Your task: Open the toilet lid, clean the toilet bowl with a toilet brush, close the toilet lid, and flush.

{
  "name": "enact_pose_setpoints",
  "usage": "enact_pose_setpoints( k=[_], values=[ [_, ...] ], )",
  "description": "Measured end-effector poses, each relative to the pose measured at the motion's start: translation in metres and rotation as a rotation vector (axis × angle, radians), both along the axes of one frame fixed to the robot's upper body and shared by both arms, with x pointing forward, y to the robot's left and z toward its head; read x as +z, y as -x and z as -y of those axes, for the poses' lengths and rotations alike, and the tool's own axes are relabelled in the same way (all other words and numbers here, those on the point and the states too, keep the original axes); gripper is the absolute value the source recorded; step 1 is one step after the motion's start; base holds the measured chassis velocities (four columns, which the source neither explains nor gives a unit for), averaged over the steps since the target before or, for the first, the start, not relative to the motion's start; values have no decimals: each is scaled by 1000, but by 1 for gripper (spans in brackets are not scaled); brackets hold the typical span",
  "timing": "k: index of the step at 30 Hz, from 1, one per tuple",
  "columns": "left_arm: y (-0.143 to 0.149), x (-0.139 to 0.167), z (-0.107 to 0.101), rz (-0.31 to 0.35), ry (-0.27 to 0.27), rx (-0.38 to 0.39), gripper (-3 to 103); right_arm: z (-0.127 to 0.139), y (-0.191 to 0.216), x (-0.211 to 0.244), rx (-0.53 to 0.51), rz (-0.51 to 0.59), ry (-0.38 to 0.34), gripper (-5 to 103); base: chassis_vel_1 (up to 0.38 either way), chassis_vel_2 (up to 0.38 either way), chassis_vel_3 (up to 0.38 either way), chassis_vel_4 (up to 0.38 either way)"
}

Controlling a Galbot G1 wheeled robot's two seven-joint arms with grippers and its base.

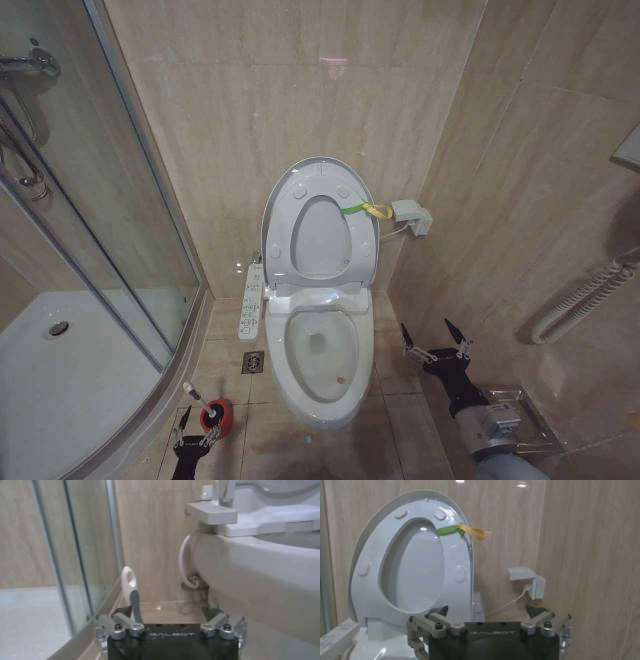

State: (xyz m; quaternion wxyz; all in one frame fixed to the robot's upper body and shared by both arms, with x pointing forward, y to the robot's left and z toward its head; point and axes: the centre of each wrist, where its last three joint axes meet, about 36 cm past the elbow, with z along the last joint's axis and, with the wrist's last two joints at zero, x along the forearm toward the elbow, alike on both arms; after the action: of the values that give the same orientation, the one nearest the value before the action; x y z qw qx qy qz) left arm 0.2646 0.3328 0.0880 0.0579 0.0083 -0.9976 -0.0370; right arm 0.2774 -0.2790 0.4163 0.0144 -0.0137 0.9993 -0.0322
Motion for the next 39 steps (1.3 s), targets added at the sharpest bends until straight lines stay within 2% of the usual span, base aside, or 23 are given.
enact_pose_setpoints(
  k=[5, 6, 16, 23, 39],
  values=[
    [1, 1, -8, 3, -9, 27, 92, 0, 0, 0, 0, 0, 0, 100, 0, 0, 0, 0],
    [0, 3, -14, 7, -16, 36, 98, 0, 0, 0, 0, 0, 0, 100, 0, 0, 0, 0],
    [-10, 6, -34, 17, -24, 67, 98, 0, 0, 0, 0, 0, 0, 100, 0, 0, 0, 0],
    [-27, 9, -52, 31, -30, 56, 98, 0, 0, 0, 0, 0, 0, 100, 0, 0, 0, 0],
    [-58, 11, -66, 52, -34, 27, 98, 0, 0, 0, 0, 0, 0, 100, 0, 0, 0, 0]
  ],
)
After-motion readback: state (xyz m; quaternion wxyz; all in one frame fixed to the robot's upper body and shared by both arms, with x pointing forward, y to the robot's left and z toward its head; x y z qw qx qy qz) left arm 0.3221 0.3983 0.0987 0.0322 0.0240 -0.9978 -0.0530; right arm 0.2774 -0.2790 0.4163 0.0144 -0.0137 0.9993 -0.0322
